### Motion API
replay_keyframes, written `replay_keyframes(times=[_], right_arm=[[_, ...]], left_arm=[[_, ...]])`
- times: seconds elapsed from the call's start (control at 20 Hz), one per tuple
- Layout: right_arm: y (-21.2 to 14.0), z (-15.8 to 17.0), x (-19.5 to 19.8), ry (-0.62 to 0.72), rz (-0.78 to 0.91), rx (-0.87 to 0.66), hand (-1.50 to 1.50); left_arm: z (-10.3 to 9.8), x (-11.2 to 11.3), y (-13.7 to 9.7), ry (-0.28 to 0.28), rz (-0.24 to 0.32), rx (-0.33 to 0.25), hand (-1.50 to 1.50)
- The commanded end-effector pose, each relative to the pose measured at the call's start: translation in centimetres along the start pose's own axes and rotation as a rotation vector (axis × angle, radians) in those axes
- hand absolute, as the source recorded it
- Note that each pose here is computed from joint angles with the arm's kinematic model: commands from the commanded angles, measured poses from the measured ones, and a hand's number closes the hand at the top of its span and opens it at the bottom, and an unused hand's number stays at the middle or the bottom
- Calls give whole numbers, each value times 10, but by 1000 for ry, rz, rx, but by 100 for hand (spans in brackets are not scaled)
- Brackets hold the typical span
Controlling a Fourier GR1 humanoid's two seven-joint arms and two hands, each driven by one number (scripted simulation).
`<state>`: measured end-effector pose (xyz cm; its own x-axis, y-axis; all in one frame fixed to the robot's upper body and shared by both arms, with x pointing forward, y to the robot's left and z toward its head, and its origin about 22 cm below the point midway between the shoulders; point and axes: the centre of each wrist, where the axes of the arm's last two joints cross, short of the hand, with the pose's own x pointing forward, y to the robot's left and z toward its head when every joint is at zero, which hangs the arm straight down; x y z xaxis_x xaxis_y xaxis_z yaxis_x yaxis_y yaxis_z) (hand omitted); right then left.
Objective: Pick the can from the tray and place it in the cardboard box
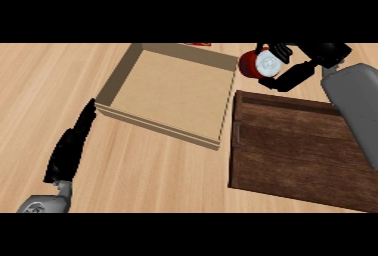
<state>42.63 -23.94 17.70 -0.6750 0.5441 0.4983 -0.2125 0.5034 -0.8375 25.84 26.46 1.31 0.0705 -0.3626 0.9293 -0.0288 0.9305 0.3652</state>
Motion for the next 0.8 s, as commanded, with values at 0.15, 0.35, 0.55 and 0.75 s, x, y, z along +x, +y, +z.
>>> replay_keyframes(times=[0.15, 0.35, 0.55, 0.75], right_arm=[[-17, -70, 32, -149, -127, 37, 150], [10, -97, 42, -132, -132, 42, 150], [20, -128, 72, -136, -97, 95, 150], [53, -154, 97, -107, -88, 117, 150]], left_arm=[[6, -18, -6, 36, 12, 38, 0], [7, -2, 12, 33, 6, 42, 0], [5, -3, 0, 23, -6, 22, 0], [7, -7, 14, 19, -11, 31, 0]])
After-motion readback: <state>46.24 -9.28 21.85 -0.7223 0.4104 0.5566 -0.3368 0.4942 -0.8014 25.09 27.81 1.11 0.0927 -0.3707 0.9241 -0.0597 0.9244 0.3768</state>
